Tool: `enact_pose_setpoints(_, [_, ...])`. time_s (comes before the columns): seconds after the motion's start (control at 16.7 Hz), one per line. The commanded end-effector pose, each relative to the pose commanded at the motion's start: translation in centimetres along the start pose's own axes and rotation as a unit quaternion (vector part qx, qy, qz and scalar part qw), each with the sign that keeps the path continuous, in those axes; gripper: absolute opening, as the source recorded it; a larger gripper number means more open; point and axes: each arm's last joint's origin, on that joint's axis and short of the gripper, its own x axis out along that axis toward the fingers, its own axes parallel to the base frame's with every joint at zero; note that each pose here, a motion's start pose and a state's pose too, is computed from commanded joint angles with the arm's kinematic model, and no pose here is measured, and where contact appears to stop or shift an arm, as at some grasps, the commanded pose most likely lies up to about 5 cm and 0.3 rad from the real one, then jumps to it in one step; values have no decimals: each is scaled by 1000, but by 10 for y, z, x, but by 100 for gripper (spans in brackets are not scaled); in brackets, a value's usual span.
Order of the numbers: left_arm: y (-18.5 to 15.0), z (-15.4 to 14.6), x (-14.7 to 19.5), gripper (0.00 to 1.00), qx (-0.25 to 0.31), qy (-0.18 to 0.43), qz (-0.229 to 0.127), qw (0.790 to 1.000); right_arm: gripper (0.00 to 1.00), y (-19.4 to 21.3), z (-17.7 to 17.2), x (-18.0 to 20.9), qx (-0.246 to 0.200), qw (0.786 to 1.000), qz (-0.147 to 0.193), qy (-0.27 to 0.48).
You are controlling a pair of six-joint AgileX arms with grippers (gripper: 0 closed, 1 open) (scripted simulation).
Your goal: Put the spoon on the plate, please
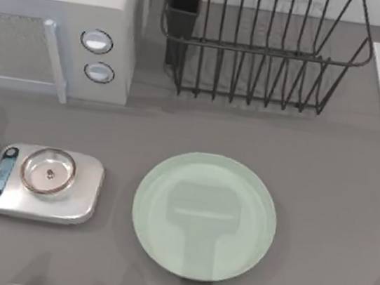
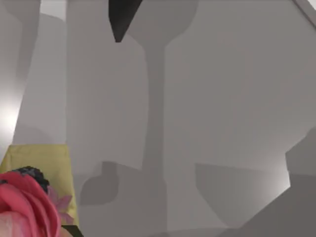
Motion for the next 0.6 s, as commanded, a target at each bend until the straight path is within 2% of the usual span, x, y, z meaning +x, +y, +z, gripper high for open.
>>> enact_pose_setpoints(0.24, [0, 0, 0, 100, 0, 0, 0, 1000, 0, 5, 0, -34, 2, 1000, -10, 1])
enact_pose_setpoints(0.6, [0, 0, 0, 100, 0, 0, 0, 1000, 0, 4, 2, -34, -5, 1000, -10, 0])
